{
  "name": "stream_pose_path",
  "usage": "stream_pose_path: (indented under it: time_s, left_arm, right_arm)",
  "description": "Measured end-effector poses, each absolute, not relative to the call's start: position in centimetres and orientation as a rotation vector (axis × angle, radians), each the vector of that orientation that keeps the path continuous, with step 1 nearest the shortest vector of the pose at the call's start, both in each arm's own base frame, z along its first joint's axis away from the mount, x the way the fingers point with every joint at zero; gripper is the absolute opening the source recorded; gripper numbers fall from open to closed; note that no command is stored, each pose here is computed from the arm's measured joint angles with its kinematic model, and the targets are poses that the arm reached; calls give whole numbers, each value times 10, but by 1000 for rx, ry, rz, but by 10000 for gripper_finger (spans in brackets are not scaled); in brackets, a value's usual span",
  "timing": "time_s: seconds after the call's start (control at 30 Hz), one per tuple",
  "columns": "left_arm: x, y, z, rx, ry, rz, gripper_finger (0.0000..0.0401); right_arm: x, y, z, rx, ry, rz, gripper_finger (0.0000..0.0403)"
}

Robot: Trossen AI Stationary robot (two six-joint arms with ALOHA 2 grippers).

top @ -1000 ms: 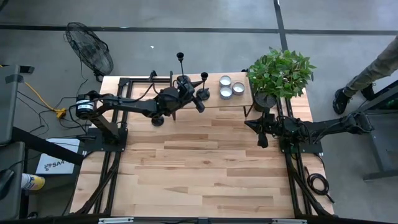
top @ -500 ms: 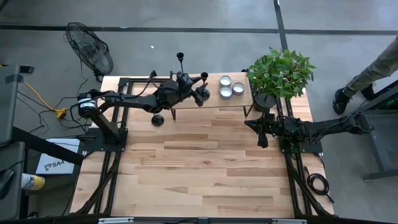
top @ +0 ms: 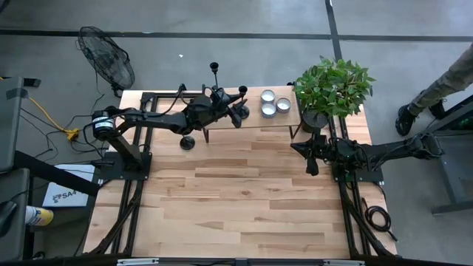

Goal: Pick & Place candle stick holders
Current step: Adjust the black candle holder on the shelf

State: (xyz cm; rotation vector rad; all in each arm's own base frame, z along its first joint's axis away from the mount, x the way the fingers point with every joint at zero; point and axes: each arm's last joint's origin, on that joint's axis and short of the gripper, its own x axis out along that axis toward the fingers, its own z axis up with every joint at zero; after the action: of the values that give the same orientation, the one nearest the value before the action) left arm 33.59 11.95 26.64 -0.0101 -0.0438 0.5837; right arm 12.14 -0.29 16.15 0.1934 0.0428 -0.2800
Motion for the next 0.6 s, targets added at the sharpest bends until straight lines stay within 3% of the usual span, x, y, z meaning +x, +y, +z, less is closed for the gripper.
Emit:
stream_pose_path:
  time_s: [0.3, 0.6]
  left_arm:
    - [336, 119, 266, -10, -42, 583, 45]
    - [336, 119, 266, -8, -40, 583, 20]
  right_arm:
    - [121, -3, 162, 193, 42, -280, 3]
    - [121, -3, 162, 193, 42, -280, 4]
